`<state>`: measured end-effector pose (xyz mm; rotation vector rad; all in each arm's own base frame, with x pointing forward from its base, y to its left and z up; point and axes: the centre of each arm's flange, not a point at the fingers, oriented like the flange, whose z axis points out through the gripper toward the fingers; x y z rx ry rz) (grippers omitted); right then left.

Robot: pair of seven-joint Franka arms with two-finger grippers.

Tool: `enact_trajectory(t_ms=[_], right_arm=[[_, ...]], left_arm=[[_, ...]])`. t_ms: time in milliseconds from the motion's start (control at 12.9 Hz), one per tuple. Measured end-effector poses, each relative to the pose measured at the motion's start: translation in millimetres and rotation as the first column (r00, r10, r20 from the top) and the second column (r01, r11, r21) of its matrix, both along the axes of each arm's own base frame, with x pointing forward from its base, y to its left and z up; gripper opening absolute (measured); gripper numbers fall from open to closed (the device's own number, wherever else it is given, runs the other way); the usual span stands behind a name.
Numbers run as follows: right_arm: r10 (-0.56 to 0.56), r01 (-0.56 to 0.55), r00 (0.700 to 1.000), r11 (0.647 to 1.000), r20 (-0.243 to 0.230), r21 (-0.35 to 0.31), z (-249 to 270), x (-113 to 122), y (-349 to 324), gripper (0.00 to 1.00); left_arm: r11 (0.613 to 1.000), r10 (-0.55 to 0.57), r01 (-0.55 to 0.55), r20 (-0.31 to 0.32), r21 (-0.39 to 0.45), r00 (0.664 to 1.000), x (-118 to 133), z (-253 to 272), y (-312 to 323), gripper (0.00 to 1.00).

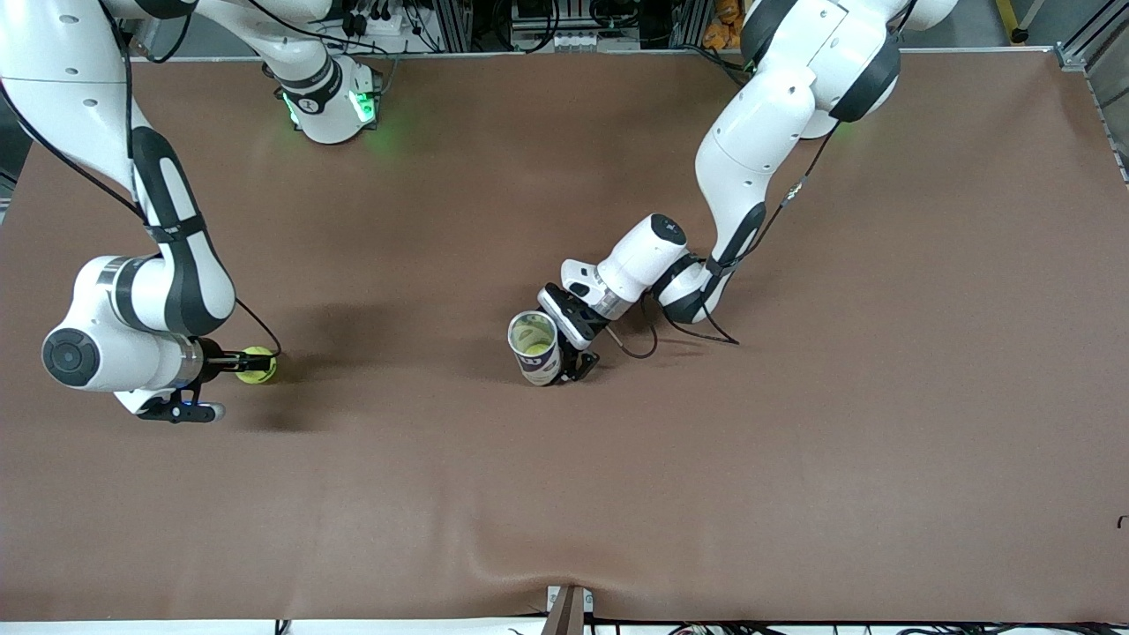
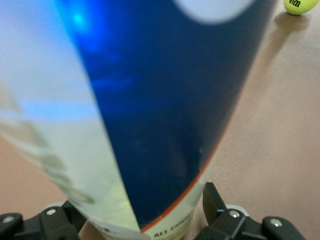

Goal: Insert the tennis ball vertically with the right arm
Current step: 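Move the right gripper to the second ball and grasp it, then carry the second ball with the right gripper over the tube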

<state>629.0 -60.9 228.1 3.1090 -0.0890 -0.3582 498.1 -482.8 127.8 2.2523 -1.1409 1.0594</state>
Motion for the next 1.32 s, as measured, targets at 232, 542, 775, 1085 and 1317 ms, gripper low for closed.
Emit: enact_trajectory(t_ms=[232,542,775,1085,1317], right_arm=[[0.003,-0.002,0.999,1.000,0.037,-0.002,-14,-6,1,1.00],[0.037,-0.037,0.999,0.999,0.039,0.004,-18,-9,1,0.68],[0.057,-0.058,0.997,0.998,0.045,0.009,-14,-7,4,0.62],[-0.016,0.017,1.000,0.998,-0.013,0.056,58,25,58,0.62],[-0.151,0.155,0.988,0.982,-0.041,0.108,126,37,132,0.62]], left_arm=[[1.000,0.000,0.000,0.000,0.000,1.000,0,0,0,0.96],[1.000,0.000,0.000,-0.003,0.002,1.000,-1,-1,1,0.96],[1.000,0.000,0.000,-0.005,0.004,1.000,-1,-3,2,0.96],[1.000,-0.001,0.001,-0.006,0.005,1.000,-2,-3,2,0.98],[1.000,-0.002,0.002,-0.008,0.005,1.000,-3,-4,2,0.97]])
